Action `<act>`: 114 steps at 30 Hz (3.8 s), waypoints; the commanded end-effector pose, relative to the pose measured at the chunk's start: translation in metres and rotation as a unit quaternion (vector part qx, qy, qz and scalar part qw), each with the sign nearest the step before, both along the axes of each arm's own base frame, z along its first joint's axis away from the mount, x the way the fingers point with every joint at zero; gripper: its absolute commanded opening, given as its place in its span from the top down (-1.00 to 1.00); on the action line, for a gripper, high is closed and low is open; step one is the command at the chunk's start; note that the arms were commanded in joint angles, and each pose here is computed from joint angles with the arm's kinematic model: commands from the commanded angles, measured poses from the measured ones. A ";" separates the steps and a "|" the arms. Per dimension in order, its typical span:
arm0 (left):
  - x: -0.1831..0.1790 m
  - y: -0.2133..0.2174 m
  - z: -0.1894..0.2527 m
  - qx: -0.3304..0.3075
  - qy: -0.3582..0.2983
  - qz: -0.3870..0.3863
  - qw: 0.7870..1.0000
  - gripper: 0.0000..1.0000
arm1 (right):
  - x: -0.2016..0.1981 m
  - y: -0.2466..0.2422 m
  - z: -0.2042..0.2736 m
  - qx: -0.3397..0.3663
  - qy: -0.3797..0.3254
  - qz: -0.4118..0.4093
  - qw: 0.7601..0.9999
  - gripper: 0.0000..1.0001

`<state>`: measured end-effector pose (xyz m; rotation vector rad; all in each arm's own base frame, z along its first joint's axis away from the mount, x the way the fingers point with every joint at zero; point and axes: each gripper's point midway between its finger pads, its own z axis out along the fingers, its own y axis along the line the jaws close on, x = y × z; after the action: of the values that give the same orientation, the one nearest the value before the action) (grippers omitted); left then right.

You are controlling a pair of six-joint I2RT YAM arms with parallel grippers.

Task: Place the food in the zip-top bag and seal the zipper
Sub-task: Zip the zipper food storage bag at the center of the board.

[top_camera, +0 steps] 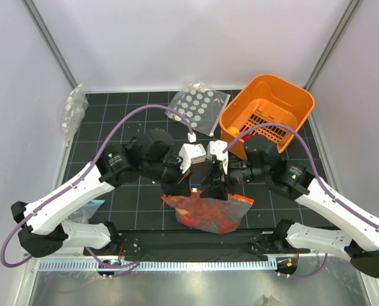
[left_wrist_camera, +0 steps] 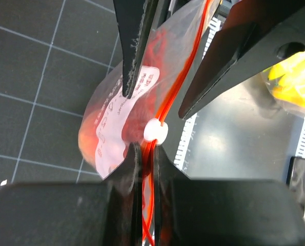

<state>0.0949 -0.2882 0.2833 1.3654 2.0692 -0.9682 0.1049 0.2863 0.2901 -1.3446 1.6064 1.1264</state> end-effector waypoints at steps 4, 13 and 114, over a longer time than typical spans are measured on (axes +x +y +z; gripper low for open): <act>-0.002 -0.008 0.033 -0.051 -0.023 -0.015 0.998 1.00 | -0.001 0.006 0.005 0.017 -0.019 0.019 0.999 0.57; 0.005 -0.006 0.032 -0.052 -0.038 0.002 0.998 0.73 | -0.005 0.006 0.017 0.042 -0.013 0.016 0.999 0.98; -0.029 0.070 -0.005 0.018 -0.035 0.012 0.999 1.00 | -0.025 -0.043 0.035 0.036 -0.006 -0.003 0.999 0.98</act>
<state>0.0886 -0.2859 0.3239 1.3138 1.7657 -1.0312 0.0907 0.2704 0.3025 -1.3256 1.5697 1.2089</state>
